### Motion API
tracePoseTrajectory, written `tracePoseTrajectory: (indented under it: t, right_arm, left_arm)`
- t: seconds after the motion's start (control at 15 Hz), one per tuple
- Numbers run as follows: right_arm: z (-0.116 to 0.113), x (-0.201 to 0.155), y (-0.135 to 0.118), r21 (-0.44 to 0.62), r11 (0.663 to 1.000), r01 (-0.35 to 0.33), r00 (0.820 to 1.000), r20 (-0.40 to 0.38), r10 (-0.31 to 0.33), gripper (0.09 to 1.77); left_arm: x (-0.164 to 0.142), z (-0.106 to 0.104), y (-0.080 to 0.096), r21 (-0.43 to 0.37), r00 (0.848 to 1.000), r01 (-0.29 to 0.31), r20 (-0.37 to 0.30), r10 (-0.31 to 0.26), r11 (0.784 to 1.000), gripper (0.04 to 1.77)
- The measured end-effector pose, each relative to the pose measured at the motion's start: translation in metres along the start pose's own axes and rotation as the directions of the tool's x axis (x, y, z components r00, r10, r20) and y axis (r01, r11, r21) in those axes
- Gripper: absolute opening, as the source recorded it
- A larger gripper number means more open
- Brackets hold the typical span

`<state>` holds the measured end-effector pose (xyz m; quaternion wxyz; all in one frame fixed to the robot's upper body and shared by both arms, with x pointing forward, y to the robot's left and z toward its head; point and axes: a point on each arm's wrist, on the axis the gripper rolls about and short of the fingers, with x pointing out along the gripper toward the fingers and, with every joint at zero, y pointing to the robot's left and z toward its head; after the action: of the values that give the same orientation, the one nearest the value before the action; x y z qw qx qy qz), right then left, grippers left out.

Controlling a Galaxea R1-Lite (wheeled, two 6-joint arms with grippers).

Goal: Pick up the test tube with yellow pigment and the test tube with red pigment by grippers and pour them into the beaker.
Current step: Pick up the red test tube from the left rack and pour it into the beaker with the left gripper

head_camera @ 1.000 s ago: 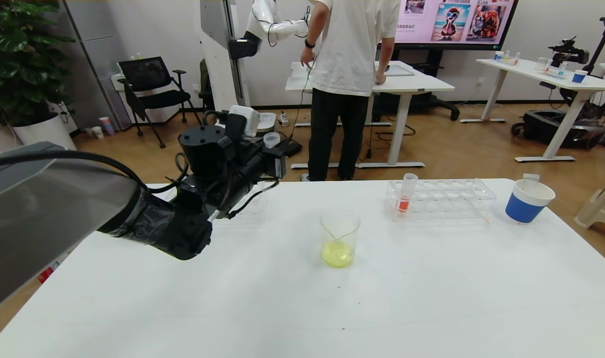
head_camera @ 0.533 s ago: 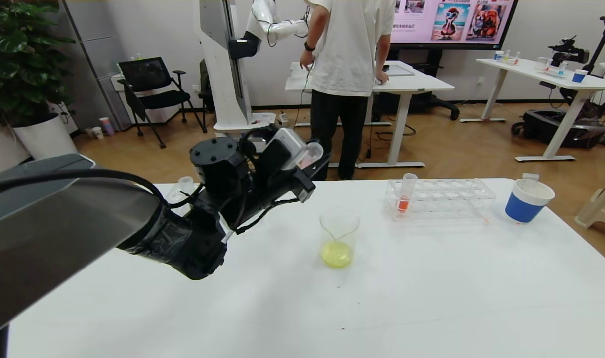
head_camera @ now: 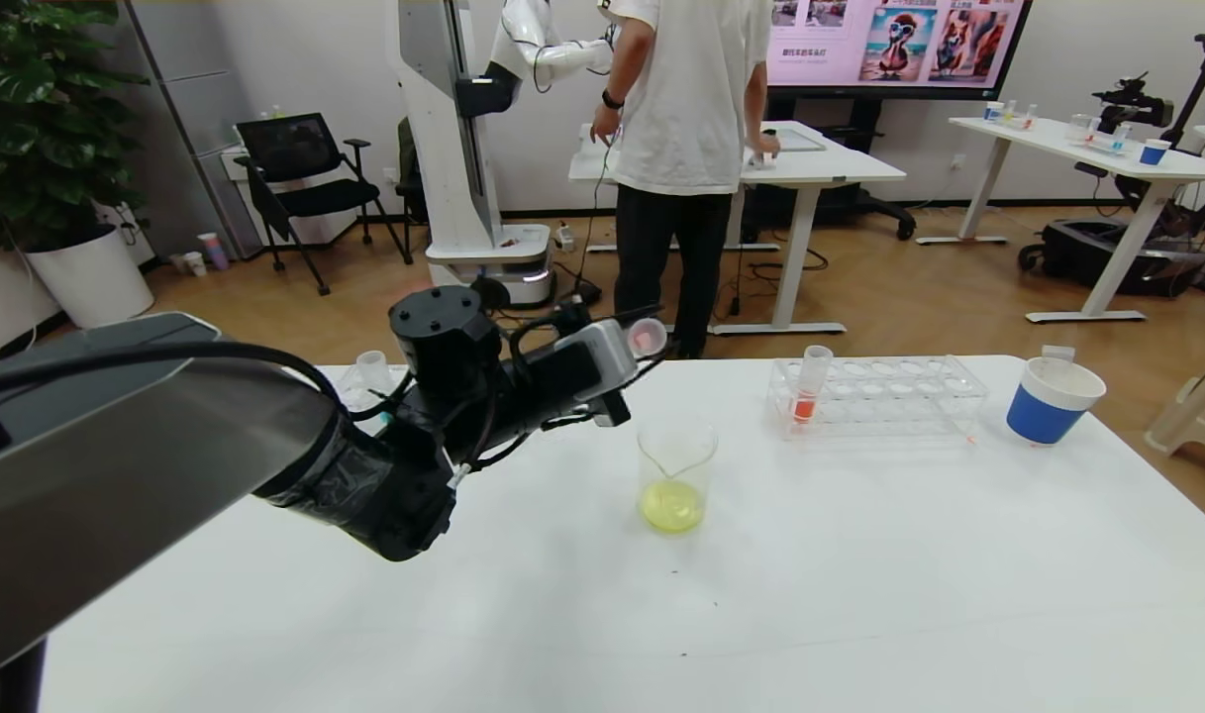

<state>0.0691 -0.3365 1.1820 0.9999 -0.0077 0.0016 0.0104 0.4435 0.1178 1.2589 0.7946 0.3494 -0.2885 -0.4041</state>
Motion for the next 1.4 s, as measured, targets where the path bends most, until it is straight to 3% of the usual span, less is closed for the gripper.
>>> tracePoseTrajectory:
  t: [0.2,0.47,1.07,1.4]
  right_arm:
    - [0.0,0.0,0.0,0.0,1.0,0.0,1.0,0.0,0.0,1.72]
    - [0.0,0.0,0.0,0.0,1.0,0.0,1.0,0.0,0.0,1.72]
    - [0.0,0.0,0.0,0.0,1.0,0.0,1.0,0.0,0.0,1.72]
    - [0.0,0.0,0.0,0.0,1.0,0.0,1.0,0.0,0.0,1.72]
  left_arm:
    - [-0.001,-0.006,-0.003,0.14,0.998,0.065,0.013,-0.068,0.988,0.53]
    - [0.004,-0.011,-0.005,0.292,0.993,0.094,0.046,-0.112,0.952,0.53]
    - [0.014,-0.026,-0.008,0.474,0.99,0.114,0.022,-0.141,0.873,0.53]
    - [0.017,-0.03,-0.011,0.532,0.988,0.121,0.014,-0.151,0.838,0.53]
